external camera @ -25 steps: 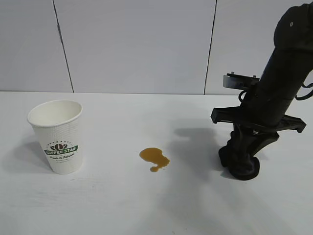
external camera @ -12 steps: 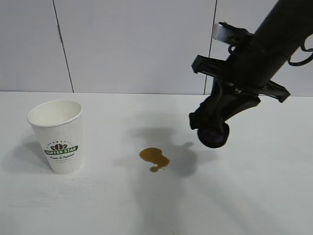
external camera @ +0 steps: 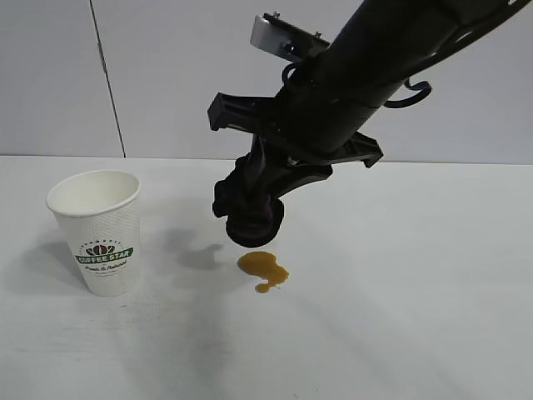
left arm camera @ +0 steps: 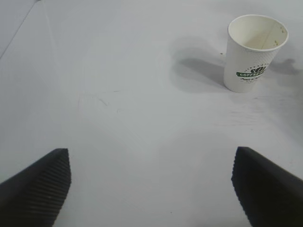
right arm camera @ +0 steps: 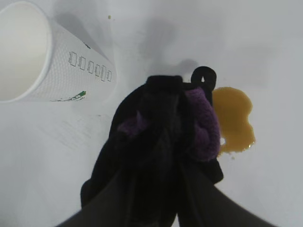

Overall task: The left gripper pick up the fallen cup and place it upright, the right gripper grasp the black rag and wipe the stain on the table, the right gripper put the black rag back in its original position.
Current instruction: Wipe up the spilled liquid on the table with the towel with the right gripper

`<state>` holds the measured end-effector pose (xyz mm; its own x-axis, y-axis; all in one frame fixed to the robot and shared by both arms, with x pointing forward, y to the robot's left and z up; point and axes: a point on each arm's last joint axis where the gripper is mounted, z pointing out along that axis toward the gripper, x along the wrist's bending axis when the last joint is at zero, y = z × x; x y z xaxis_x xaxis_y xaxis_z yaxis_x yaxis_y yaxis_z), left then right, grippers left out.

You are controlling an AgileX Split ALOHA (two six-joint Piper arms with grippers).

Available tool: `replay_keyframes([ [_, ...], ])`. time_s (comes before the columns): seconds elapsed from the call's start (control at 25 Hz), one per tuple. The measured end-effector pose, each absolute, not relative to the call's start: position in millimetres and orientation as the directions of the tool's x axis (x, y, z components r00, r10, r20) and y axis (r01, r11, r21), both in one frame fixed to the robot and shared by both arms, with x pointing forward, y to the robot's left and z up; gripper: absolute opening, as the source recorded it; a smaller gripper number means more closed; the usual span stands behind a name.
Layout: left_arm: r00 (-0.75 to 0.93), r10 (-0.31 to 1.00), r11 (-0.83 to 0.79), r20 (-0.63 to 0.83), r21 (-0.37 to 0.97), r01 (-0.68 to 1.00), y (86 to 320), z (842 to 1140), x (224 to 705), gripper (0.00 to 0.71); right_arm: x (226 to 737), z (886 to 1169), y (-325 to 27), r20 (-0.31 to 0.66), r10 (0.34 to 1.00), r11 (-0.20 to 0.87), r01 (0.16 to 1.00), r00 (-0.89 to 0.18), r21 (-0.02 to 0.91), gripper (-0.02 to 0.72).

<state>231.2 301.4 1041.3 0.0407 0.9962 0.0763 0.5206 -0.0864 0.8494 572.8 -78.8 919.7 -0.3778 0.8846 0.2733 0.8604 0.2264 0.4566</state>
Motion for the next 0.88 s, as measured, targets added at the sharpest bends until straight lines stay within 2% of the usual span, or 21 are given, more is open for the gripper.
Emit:
replay_keyframes([
  [0.16,0.041,0.996,-0.086,0.076,0.849,0.521,301,1041,231,0.664,575,894,-79,0.252,0.894,0.242,0.873,-0.370,0.422,0.130],
  [0.44,0.041,0.996,-0.086,0.076,0.849,0.521,301,1041,231,0.664,578,892,-85,0.213,0.892,0.282,0.860,-0.397,0.425,0.130],
  [0.56,0.041,0.996,-0.086,0.076,0.849,0.521,301,1041,231,0.664,586,892,-98,0.202,0.904,0.268,0.869,-0.376,0.416,0.130],
  [0.88,0.041,0.996,-0.086,0.076,0.849,0.521,301,1041,231,0.664,610,893,-156,0.186,0.953,0.156,0.914,-0.239,0.375,0.130],
])
